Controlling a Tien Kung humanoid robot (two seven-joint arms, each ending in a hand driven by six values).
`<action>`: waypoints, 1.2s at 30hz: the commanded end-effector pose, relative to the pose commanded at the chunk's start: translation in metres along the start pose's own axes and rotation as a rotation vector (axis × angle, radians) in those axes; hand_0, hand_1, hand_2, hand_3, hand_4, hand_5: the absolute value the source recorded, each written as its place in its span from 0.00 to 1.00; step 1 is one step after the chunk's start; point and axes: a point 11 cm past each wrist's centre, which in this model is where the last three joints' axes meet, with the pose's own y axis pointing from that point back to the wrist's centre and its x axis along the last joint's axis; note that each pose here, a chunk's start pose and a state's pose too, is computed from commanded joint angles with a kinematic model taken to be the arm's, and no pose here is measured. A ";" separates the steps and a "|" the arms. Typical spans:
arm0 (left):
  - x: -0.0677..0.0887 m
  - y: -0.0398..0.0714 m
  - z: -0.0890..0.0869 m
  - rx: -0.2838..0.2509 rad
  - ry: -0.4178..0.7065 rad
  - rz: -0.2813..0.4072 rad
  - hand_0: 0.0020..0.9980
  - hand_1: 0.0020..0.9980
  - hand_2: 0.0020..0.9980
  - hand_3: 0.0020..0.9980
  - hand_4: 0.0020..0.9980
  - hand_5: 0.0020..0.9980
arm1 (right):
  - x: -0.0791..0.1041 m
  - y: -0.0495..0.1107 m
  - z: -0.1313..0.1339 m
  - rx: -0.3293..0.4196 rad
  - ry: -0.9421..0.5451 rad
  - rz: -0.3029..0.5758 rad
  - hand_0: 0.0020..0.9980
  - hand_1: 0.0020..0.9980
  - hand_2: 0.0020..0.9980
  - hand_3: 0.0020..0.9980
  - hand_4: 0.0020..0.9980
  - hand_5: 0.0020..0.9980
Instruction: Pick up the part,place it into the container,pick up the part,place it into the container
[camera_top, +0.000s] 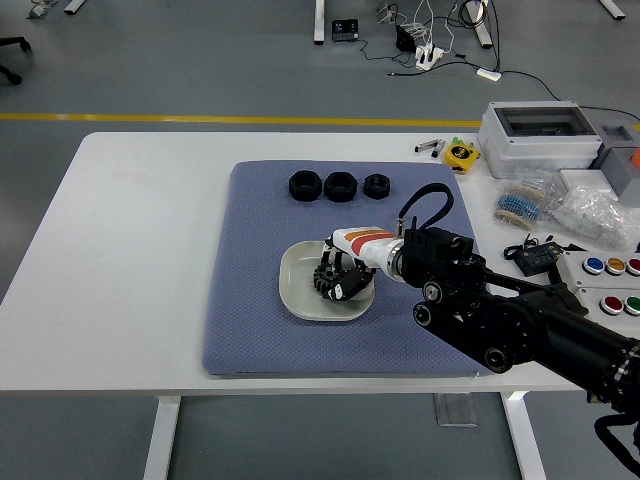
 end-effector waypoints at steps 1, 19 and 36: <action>0.000 0.000 0.001 -0.001 0.002 -0.001 0.72 0.62 0.62 0.55 0.59 0.55 | 0.000 0.000 0.000 0.000 -0.003 -0.003 0.18 0.18 0.27 0.32 0.36 0.13; -0.002 0.000 0.002 -0.004 0.006 -0.004 0.72 0.61 0.62 0.55 0.59 0.55 | -0.005 0.001 -0.005 0.022 -0.009 -0.070 0.38 0.53 0.63 0.67 0.71 0.29; -0.001 0.000 0.002 -0.003 0.008 -0.003 0.72 0.61 0.62 0.55 0.59 0.55 | 0.011 0.004 -0.017 0.055 0.024 -0.033 0.41 0.58 0.69 0.75 0.86 0.35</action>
